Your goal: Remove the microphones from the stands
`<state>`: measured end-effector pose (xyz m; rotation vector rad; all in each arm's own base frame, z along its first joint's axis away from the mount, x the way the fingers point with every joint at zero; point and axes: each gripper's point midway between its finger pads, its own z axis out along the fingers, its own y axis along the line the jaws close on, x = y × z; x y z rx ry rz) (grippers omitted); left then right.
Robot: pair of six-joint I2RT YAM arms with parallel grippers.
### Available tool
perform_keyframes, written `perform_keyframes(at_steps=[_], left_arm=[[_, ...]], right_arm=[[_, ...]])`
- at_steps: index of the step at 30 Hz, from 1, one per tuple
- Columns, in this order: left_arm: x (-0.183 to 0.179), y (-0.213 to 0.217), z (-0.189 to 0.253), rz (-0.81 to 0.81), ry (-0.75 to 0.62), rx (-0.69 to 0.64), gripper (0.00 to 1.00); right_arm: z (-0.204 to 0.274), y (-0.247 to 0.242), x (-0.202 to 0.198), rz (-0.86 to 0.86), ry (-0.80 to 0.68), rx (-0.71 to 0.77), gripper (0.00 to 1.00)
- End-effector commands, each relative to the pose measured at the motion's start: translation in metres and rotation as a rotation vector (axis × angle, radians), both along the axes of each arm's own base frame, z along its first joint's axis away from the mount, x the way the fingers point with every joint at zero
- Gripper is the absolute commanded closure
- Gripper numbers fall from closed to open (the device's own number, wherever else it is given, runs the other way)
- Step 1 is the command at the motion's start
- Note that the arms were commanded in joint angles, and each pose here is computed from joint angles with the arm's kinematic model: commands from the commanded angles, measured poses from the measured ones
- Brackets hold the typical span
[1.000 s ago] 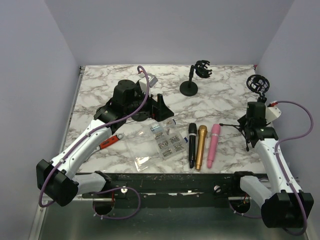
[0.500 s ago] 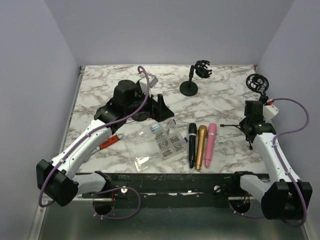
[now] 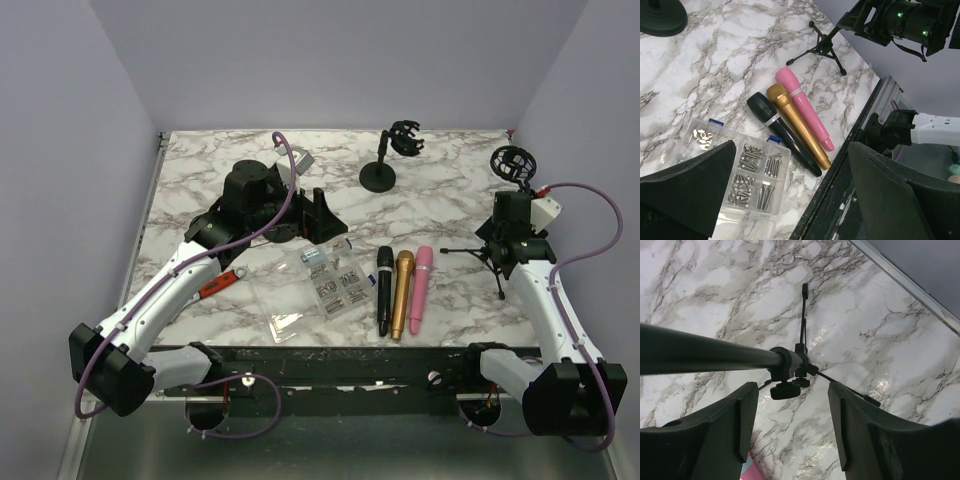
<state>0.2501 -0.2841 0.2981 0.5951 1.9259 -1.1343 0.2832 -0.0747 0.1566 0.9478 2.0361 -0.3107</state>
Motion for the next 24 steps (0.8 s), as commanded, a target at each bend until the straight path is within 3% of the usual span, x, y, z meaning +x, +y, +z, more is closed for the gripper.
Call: perform_keyframes(at_steps=[1,4,6,14,18,24], left_arm=[[-0.008,-0.004,0.02,-0.035,-0.044,-0.041,0.01],[-0.009,-0.004,0.022,-0.036,-0.046,-0.044,0.02],[-0.009,-0.004,0.021,-0.037,-0.045,-0.044,0.01],[-0.011,-0.004,0.024,-0.043,-0.047,-0.054,0.01],[-0.011,-0.004,0.024,-0.042,-0.045,-0.052,0.02],[-0.01,-0.004,0.022,-0.037,-0.045,-0.048,0.01]], right_arm=[[0.013,-0.002,0.011,0.057,-0.015,-0.047,0.38],[0.009,-0.002,0.011,0.066,0.003,-0.052,0.63],[0.007,-0.002,0.011,0.072,0.012,-0.059,0.72],[0.0,0.001,0.012,0.089,0.061,-0.048,0.9],[0.0,0.015,0.025,0.168,-0.021,0.0,0.99],[0.023,0.041,0.061,0.302,-0.215,0.057,0.99]])
